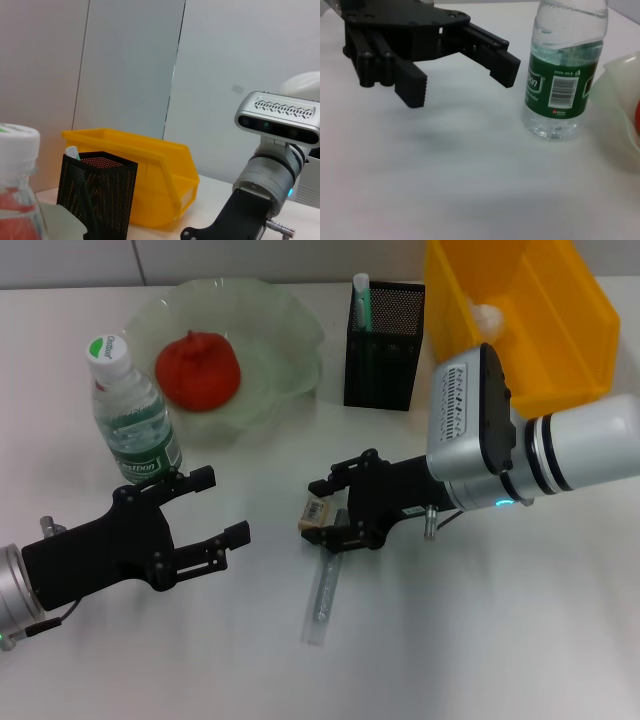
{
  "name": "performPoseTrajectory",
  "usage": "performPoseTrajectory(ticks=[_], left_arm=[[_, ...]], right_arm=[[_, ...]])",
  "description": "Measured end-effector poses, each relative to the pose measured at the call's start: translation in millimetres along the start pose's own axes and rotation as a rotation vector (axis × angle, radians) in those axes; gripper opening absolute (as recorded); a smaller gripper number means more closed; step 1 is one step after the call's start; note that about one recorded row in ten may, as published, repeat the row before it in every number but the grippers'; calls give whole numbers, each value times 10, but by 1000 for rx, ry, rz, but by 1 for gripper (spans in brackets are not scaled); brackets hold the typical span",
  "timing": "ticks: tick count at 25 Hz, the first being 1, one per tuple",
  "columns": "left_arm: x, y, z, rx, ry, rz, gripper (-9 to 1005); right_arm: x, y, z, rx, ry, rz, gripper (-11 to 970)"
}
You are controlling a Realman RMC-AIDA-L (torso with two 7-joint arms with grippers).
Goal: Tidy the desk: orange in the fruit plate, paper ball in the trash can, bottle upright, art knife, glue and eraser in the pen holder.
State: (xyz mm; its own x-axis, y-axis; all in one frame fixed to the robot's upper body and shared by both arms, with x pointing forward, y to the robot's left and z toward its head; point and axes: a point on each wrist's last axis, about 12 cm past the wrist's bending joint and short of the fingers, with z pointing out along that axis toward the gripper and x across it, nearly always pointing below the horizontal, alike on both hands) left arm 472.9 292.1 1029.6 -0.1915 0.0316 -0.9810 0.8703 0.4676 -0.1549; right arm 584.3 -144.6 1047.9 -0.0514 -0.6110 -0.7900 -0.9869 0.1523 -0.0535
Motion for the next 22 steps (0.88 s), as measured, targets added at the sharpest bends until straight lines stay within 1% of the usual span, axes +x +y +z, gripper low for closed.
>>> performPoseTrajectory(ticks=[14,16,17,18,22], left_arm=[[-8,-6,0,5,-6,-1,844],[-13,-3,-12,6,-8,0,844],[-12,-3,-23,5,-8,0,844],[-12,-3,-23,5,-8,0,844],[-12,-3,-23,5,-8,0,844]], right_arm=[[0,-5,-5,6,-5,4,456],[-10,-9,-17,16,-30,20,439],[-17,-10,-46,35,-71,27,430],[-17,-10,-46,35,-71,27,421],[6,12,-157,71,-149,27,401]])
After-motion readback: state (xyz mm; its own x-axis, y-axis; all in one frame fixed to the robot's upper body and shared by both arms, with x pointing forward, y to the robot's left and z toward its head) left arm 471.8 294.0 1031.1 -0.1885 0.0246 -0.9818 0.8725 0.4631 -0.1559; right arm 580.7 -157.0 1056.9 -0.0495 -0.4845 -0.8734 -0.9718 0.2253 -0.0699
